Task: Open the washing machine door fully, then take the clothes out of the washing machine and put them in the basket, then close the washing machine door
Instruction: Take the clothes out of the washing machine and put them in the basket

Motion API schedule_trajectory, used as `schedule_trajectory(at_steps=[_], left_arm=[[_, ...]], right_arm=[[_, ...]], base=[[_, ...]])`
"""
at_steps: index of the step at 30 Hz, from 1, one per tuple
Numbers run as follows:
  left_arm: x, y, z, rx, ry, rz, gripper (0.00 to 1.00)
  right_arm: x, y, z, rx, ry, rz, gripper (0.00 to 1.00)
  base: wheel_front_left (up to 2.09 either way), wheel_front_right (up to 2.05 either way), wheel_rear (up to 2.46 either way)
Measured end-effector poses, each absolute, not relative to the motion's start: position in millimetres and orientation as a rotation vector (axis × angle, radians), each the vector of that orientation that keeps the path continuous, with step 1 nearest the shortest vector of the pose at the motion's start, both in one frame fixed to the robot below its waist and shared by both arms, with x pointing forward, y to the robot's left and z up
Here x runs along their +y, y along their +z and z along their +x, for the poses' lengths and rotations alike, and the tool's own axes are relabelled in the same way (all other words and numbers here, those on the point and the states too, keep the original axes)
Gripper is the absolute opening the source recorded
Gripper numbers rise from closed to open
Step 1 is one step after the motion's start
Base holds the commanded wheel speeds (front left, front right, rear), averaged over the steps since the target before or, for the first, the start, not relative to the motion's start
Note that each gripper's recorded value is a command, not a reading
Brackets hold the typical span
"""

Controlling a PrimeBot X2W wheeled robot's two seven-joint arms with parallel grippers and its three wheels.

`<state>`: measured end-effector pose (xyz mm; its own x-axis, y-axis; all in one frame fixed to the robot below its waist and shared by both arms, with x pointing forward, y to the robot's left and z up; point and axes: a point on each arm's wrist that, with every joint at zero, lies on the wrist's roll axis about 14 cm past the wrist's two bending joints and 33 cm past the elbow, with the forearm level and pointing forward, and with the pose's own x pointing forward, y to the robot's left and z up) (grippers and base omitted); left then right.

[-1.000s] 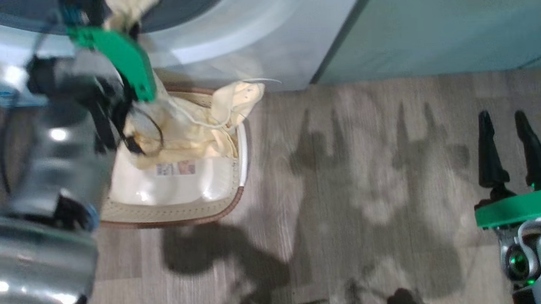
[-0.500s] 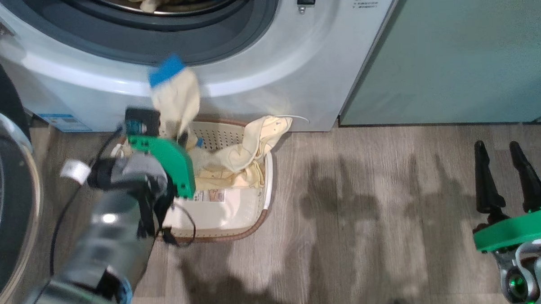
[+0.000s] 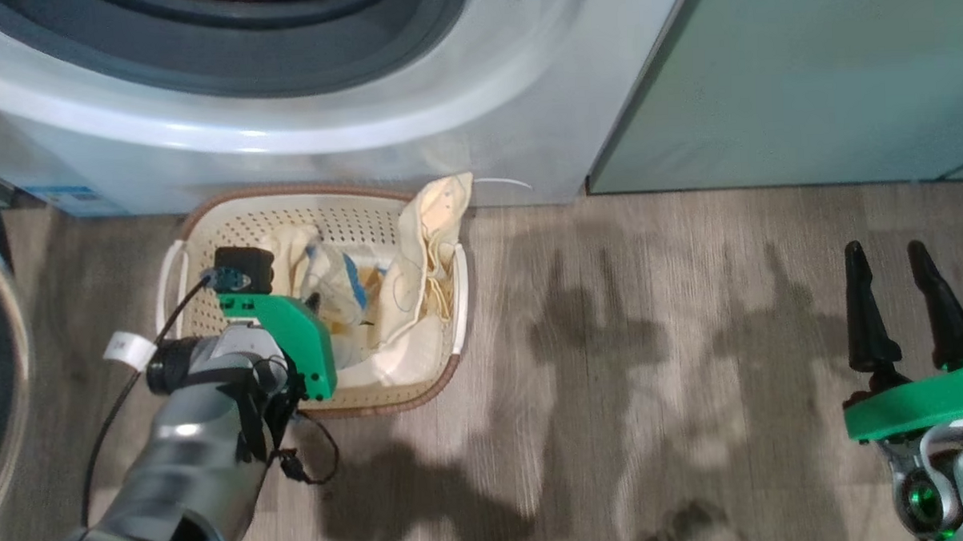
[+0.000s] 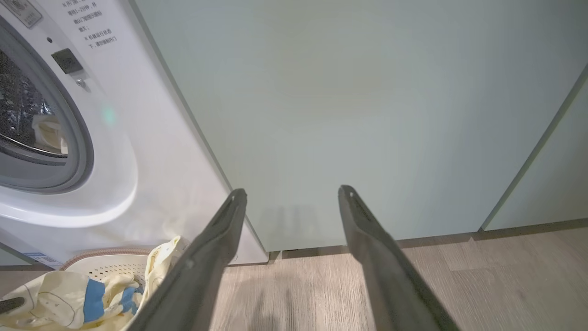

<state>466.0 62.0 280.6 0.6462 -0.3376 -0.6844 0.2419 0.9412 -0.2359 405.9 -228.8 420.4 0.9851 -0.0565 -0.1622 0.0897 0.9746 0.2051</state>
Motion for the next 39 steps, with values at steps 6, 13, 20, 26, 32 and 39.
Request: schedule_trajectory(at_steps=[6, 13, 20, 26, 32, 39], left_arm=[[64, 264, 481, 0.828, -0.318, -0.122, 0.00], [70, 245, 514, 0.820, -0.281, -0.099, 0.00], [73, 201, 503, 0.938, -0.288, -0.074, 0.00], [72, 185, 495, 0.992, -0.279, -0.083, 1.00], [76, 205, 505, 0.911, -0.249, -0.113, 1.00], [81, 247, 516, 0.759, -0.229, -0.158, 1.00]], right_arm=[[-233, 408, 413, 0.185, -0.083, 0.201, 1.00], [-238, 394, 430, 0.202, -0.087, 0.181, 1.00], [-244, 374, 438, 0.244, -0.101, 0.164, 1.00], [-248, 367, 440, 0.257, -0.109, 0.155, 1.00], [-249, 378, 442, 0.227, -0.110, 0.154, 1.00], [-243, 403, 442, 0.168, -0.092, 0.167, 1.00]], base=[[0.00, 0.00, 0.00], [0.00, 0.00, 0.00], [0.00, 0.00, 0.00], [0.00, 0.00, 0.00], [0.00, 0.00, 0.00], [0.00, 0.00, 0.00]])
